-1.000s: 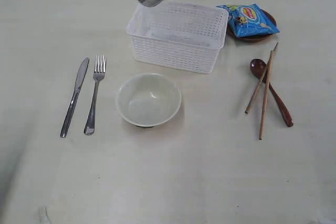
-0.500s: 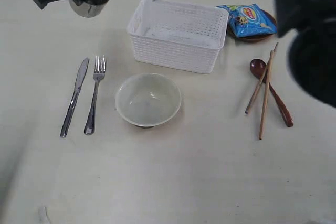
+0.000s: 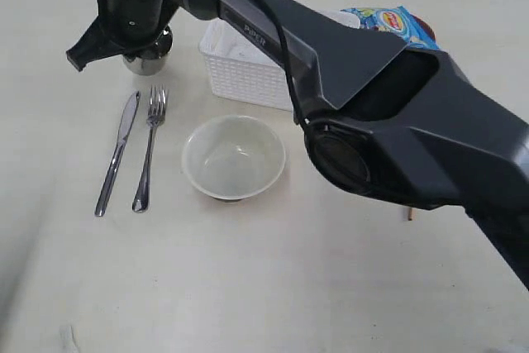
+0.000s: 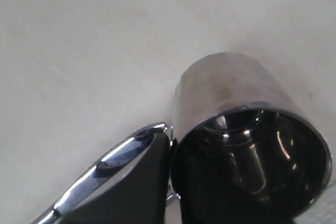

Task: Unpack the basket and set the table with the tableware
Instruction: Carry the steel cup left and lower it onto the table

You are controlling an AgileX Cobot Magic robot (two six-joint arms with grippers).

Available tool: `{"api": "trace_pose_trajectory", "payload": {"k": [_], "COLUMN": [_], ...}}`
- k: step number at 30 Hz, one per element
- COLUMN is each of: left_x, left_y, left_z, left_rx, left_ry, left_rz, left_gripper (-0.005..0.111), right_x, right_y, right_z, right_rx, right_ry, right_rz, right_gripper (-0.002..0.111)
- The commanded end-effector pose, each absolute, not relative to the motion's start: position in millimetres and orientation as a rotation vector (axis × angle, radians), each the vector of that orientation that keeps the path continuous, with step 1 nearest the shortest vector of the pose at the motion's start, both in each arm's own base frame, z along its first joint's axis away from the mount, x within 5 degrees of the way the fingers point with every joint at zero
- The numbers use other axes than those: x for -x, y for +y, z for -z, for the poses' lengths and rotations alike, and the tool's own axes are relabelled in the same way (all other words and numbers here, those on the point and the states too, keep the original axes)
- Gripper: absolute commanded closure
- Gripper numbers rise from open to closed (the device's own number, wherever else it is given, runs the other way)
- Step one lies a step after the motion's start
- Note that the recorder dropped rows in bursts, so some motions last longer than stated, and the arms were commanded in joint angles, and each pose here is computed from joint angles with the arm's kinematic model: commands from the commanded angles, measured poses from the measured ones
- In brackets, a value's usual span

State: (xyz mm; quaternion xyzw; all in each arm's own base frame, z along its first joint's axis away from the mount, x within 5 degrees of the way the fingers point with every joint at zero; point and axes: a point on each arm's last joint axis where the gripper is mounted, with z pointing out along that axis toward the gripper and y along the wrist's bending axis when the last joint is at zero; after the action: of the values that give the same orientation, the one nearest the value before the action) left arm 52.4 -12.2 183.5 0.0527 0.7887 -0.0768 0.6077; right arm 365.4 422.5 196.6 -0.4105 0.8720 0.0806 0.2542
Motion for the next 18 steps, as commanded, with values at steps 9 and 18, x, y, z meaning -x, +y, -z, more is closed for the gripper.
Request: {"api": "trace_pose_trajectory", "payload": {"k": [9, 18], "left_x": [-52, -52], "left_y": [-13, -13], "left_z": [-183, -183], "left_rx": [-0.126, -0.127], "left_ry": [1.821, 1.821], "left_rz": [0.185, 0.184], "left_gripper": [0.107, 0.107], "right_x": [-378, -390], "right_y": [417, 406], "right_z": [-201, -196], "right_rx": [1.067, 0.990], "right_ry": [2.315, 2.391], "right_rz": [-0.190, -0.280], "right_gripper": [0.109, 0.109]}}
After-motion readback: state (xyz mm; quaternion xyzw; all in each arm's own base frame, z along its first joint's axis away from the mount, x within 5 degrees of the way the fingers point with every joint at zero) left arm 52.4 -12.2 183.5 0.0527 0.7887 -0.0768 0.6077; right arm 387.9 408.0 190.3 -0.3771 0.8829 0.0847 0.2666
